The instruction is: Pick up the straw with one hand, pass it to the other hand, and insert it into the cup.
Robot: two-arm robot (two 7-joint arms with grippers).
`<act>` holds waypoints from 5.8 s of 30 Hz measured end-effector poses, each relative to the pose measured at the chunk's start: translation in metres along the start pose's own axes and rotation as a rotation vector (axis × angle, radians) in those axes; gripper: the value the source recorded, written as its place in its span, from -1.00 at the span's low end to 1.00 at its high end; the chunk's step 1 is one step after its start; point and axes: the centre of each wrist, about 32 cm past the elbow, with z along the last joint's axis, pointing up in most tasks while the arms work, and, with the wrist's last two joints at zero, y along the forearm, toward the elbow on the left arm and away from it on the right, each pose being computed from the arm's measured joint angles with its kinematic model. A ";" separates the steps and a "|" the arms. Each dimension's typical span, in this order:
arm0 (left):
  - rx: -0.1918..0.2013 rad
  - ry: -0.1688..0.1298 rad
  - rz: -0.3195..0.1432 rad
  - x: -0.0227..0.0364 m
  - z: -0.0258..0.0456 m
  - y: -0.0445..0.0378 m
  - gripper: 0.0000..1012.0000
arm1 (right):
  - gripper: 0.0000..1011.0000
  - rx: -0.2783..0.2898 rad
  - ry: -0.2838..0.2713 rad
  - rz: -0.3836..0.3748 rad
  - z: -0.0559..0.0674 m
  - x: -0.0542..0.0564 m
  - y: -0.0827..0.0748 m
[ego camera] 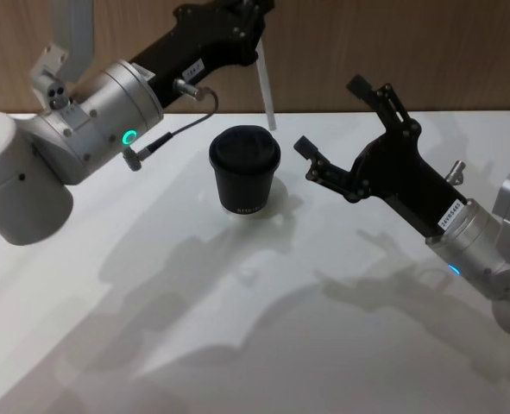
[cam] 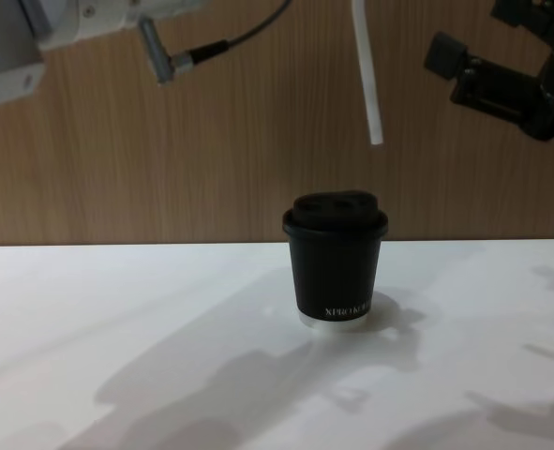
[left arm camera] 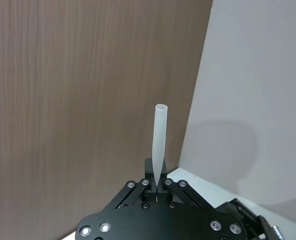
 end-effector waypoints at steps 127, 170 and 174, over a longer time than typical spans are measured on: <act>0.154 -0.100 0.174 0.0187 -0.0242 -0.0060 -0.94 | 0.98 0.000 0.000 0.000 0.000 0.000 0.000; 0.128 -0.138 0.090 0.0222 -0.0395 0.0085 0.98 | 0.98 -0.011 0.151 -0.132 0.009 -0.008 0.011; 0.126 -0.150 0.064 0.0236 -0.0419 0.0125 0.98 | 0.98 -0.030 0.207 -0.181 0.013 -0.011 0.013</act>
